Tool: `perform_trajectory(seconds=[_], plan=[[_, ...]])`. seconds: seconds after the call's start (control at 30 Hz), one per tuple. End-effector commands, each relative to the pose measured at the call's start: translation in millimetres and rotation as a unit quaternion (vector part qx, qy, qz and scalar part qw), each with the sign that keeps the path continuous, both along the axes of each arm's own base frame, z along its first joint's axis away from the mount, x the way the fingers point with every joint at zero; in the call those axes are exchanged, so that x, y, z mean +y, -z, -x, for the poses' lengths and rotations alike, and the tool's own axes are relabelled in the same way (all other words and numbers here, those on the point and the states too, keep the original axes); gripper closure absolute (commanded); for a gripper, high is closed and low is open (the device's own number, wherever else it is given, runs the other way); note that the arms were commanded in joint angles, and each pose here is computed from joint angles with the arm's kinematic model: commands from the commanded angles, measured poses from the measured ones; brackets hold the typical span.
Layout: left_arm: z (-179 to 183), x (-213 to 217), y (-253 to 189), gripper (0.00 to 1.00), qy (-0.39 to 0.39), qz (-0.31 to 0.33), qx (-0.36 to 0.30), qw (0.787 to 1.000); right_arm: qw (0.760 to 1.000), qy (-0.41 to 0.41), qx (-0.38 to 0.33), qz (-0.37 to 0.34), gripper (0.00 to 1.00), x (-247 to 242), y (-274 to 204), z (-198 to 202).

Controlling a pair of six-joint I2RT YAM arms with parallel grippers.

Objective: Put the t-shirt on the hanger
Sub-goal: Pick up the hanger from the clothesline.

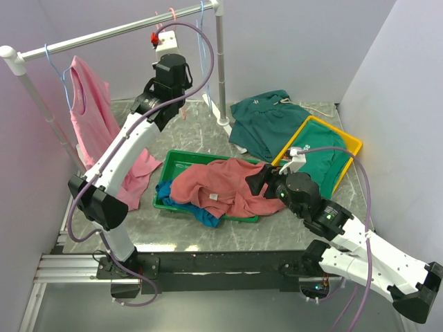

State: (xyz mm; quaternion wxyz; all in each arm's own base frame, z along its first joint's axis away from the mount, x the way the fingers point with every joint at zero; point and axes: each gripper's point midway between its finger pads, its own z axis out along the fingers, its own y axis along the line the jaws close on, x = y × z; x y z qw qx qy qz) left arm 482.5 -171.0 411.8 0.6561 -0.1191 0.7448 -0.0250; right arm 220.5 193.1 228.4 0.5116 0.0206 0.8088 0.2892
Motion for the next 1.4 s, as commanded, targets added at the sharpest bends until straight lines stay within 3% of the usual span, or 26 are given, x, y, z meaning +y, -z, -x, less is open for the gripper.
perform_trajectory(seconds=[0.0,0.43,0.53,0.77,1.13,1.37], plan=[[-1,8,-25,0.90,0.001,0.002,-0.025,1.000,1.000,-0.001,-0.003,-0.001,0.23,0,0,-1],[7,22,-11,0.64,-0.014,-0.011,-0.011,1.000,1.000,-0.007,-0.003,-0.004,0.23,3,2,-1],[7,25,-8,0.68,-0.020,-0.016,-0.006,1.000,1.000,-0.009,-0.001,-0.003,0.23,4,4,-1],[8,30,-11,0.99,-0.030,-0.028,-0.009,0.999,1.000,-0.008,-0.001,-0.002,0.23,4,4,-1],[26,39,-63,0.99,-0.018,-0.036,-0.055,0.998,1.000,-0.014,-0.003,0.000,0.23,8,1,-3],[43,42,-67,0.99,0.000,-0.027,-0.068,0.997,1.000,-0.018,0.000,0.005,0.23,13,4,-6]])
